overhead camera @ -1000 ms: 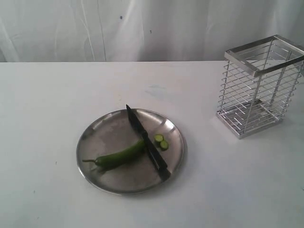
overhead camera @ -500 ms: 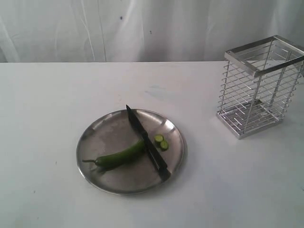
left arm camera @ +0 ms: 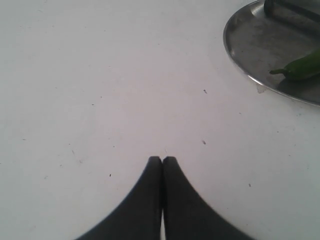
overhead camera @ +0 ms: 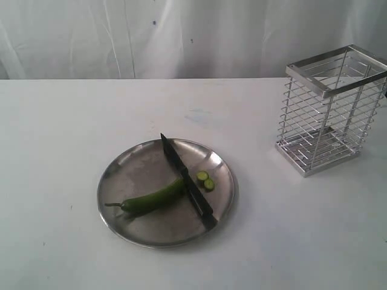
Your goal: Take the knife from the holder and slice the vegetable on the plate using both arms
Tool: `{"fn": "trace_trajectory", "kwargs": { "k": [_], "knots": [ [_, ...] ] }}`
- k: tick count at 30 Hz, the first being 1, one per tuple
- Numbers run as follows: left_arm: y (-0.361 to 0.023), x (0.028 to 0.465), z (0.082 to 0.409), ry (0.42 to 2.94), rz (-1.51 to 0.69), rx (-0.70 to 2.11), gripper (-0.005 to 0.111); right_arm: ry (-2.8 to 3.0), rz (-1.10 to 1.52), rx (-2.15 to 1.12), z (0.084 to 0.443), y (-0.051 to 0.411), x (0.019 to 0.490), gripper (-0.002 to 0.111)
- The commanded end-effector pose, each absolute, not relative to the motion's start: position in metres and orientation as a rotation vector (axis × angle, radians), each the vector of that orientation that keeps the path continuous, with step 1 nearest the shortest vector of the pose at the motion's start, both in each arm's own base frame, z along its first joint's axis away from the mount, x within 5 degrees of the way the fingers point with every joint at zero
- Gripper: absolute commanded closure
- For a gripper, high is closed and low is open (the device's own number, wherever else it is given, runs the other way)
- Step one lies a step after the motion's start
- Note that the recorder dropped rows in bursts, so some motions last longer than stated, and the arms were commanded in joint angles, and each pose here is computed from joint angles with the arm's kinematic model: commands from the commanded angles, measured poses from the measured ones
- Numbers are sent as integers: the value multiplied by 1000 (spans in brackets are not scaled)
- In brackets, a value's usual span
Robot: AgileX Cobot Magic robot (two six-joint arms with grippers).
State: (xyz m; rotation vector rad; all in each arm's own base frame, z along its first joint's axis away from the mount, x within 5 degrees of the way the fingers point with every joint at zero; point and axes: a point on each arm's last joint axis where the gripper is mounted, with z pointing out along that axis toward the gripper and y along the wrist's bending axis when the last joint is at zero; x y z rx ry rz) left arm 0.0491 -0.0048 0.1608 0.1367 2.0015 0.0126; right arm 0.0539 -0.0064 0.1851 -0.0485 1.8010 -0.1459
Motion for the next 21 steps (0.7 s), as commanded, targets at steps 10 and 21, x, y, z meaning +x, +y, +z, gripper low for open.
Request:
{"fn": "trace_trajectory", "kwargs": {
  "k": [10,21],
  "knots": [
    [-5,49,161,1994,1,123,107,1794,-156,-50,185,-7,54,108],
    [-5,51,164,1953,7,117,107,1794,-156,-50,185,-7,54,108]
  ]
}}
